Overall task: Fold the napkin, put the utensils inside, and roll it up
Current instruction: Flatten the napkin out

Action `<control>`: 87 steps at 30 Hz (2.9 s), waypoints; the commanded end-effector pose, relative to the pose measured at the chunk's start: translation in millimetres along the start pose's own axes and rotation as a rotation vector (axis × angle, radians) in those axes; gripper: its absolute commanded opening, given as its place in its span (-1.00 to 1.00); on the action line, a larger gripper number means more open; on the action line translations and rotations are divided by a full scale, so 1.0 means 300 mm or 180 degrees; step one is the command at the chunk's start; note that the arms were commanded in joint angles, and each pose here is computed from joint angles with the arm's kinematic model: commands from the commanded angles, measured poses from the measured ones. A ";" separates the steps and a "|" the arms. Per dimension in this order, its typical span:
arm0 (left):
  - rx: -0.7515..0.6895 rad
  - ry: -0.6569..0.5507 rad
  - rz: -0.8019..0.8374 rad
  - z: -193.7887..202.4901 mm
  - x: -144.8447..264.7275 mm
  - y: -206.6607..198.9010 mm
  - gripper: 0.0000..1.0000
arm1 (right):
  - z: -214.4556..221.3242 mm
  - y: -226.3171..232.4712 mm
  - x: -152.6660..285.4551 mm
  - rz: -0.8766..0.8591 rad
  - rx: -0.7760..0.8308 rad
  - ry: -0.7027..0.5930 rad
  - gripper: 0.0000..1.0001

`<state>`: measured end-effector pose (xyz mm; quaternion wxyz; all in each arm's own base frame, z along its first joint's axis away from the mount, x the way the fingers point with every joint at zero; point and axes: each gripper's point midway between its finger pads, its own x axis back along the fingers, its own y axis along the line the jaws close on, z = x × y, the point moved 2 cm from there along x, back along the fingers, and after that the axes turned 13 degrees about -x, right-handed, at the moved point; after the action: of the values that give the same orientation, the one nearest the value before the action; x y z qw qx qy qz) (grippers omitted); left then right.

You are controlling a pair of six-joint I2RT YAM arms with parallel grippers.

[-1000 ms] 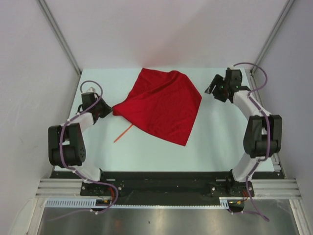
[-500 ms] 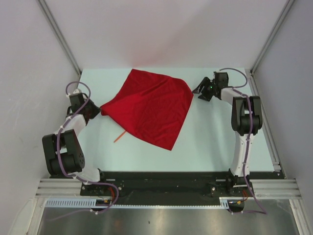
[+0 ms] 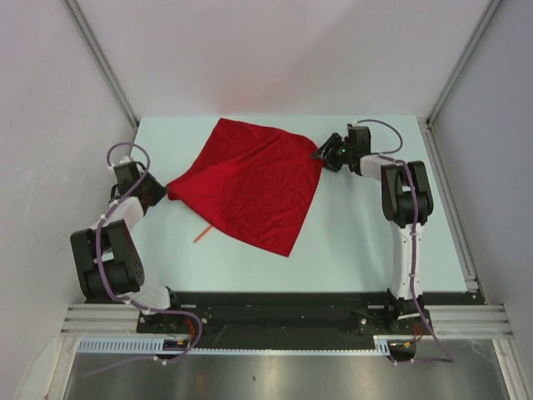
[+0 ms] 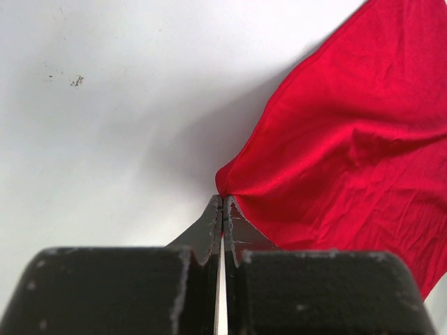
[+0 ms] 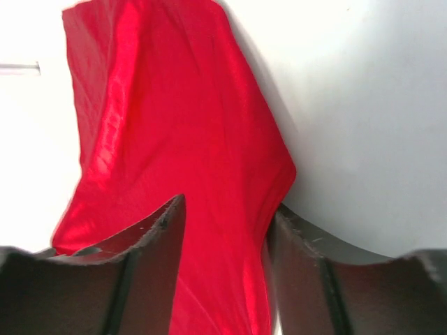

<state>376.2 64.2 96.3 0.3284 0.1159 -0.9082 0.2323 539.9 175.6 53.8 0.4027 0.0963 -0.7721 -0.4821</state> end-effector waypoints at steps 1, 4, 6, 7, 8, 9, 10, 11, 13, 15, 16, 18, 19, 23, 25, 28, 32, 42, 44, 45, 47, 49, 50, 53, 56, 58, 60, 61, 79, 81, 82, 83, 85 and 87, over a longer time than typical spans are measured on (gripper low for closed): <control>-0.0006 -0.0101 0.0104 -0.025 0.004 -0.011 -1.00 | -0.031 0.005 -0.055 -0.0174 -0.0208 -0.0142 0.01; 0.0003 -0.0089 0.0193 -0.021 -0.013 -0.022 -1.00 | -0.057 0.007 -0.069 -0.0239 -0.0302 -0.0240 -0.38; 0.0007 -0.0012 0.0266 -0.004 -0.032 -0.033 -0.99 | -0.090 -0.007 -0.060 -0.0232 -0.0365 -0.0340 -0.91; -0.0005 0.0004 0.0310 -0.005 -0.039 -0.042 -1.00 | -0.107 -0.010 -0.053 -0.0237 -0.0393 -0.0392 -1.00; -0.0051 0.0040 0.0327 0.005 -0.047 -0.055 -1.00 | -0.124 -0.004 -0.042 -0.0244 -0.0393 -0.0437 -1.00; -0.0075 0.0088 0.0309 0.015 -0.052 -0.059 -1.00 | -0.159 -0.026 -0.023 -0.0212 -0.0422 -0.0513 -1.00; -0.0135 0.0103 0.0283 0.013 -0.065 -0.065 -0.99 | -0.168 -0.039 -0.012 -0.0184 -0.0405 -0.0536 -1.00; -0.0207 0.0134 0.0333 0.025 -0.071 -0.095 -1.00 | -0.188 -0.037 0.013 -0.0180 -0.0389 -0.0585 -1.00; -0.0306 0.0153 0.0389 0.032 -0.082 -0.132 -1.00 | -0.226 -0.086 0.059 -0.0075 -0.0411 -0.0672 -1.00; -0.0398 0.0298 0.0399 0.076 -0.086 -0.167 -1.00 | -0.261 -0.085 0.113 -0.0044 -0.0318 -0.0779 -1.00; -0.0466 0.0318 0.0446 0.088 -0.087 -0.199 -0.99 | -0.300 -0.120 0.154 0.0016 -0.0348 -0.0861 -1.00; -0.0518 0.0364 0.0504 0.113 -0.089 -0.229 -1.00 | -0.325 -0.142 0.215 0.0112 -0.0273 -0.0967 -1.00; -0.0590 0.0397 0.0568 0.134 -0.087 -0.265 -1.00 | -0.331 -0.165 0.237 0.0195 -0.0282 -0.0988 -1.00; -0.0745 0.0478 0.0675 0.172 -0.101 -0.338 -1.00 | -0.391 -0.229 0.350 0.0490 -0.0154 -0.1207 -1.00; -0.0843 0.0504 0.0803 0.193 -0.099 -0.402 -1.00 | -0.405 -0.238 0.395 0.0664 -0.0017 -0.1299 -1.00; -0.0927 0.0560 0.0846 0.212 -0.110 -0.437 -1.00 | -0.415 -0.257 0.445 0.0917 0.0066 -0.1407 -0.87; -0.0962 0.0622 0.0813 0.228 -0.120 -0.434 -0.78 | -0.413 -0.276 0.474 0.1100 0.0082 -0.1390 -0.12; -0.0948 0.0481 0.0922 0.205 -0.092 -0.456 -0.36 | -0.381 -0.211 0.603 0.1606 0.0438 -0.1640 0.44; -0.0947 0.0508 0.0921 0.215 -0.099 -0.452 -0.36 | -0.297 -0.173 0.573 0.1498 0.0568 -0.1473 0.44; -0.0941 0.0518 0.0917 0.220 -0.102 -0.450 -0.36 | -0.270 -0.139 0.579 0.1421 0.0571 -0.1455 0.44; -0.0935 0.0537 0.0935 0.228 -0.106 -0.450 -0.36 | -0.143 -0.083 0.531 0.1315 0.0691 -0.1243 0.43; -0.0923 0.0578 0.0926 0.243 -0.110 -0.443 -0.36 | -0.023 -0.066 0.517 0.1301 0.0808 -0.1093 0.43; -0.0922 0.0592 0.0920 0.248 -0.111 -0.440 -0.36 | 0.070 -0.029 0.488 0.1255 0.0943 -0.0956 0.43; -0.0920 0.0616 0.0926 0.257 -0.111 -0.437 -0.42 | 0.237 -0.042 0.476 0.1344 0.1091 -0.0622 0.42; -0.0925 0.0546 0.0947 0.247 -0.117 -0.442 -0.46 | 0.428 -0.055 0.494 0.1513 0.1347 -0.0286 0.42; -0.0925 0.0543 0.0943 0.247 -0.121 -0.442 -0.49 | 0.486 -0.078 0.521 0.1584 0.1388 -0.0220 0.43; -0.0921 0.0537 0.0940 0.247 -0.122 -0.441 -0.49 | 0.548 -0.096 0.538 0.1615 0.1432 -0.0124 0.43; -0.0917 0.0519 0.0969 0.245 -0.119 -0.446 -0.49 | 0.569 -0.122 0.555 0.1668 0.1402 -0.0107 0.43; -0.0931 0.0340 0.1013 0.253 -0.071 -0.445 0.47 | 0.812 -0.351 0.750 0.1909 0.0821 0.0387 0.43; -0.0932 0.0298 0.1005 0.249 -0.058 -0.441 0.51 | 0.833 -0.361 0.776 0.1939 0.0802 0.0412 0.43; -0.0928 0.0294 0.1007 0.250 -0.055 -0.440 0.51 | 0.836 -0.349 0.786 0.1910 0.0754 0.0379 0.43; -0.0927 0.0314 0.1003 0.262 -0.052 -0.433 0.51 | 0.855 -0.355 0.803 0.1952 0.0778 0.0419 0.43; -0.0928 0.0296 0.1022 0.263 -0.041 -0.432 0.51 | 0.868 -0.358 0.826 0.1990 0.0746 0.0387 0.43; -0.0921 0.0324 0.0988 0.280 -0.037 -0.417 0.50 | 0.882 -0.356 0.837 0.1988 0.0746 0.0384 0.43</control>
<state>385.0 -84.2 61.3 0.3748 -0.0831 -0.9102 0.1555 182.3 169.6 43.3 0.5481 -0.0368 -0.8019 -0.2349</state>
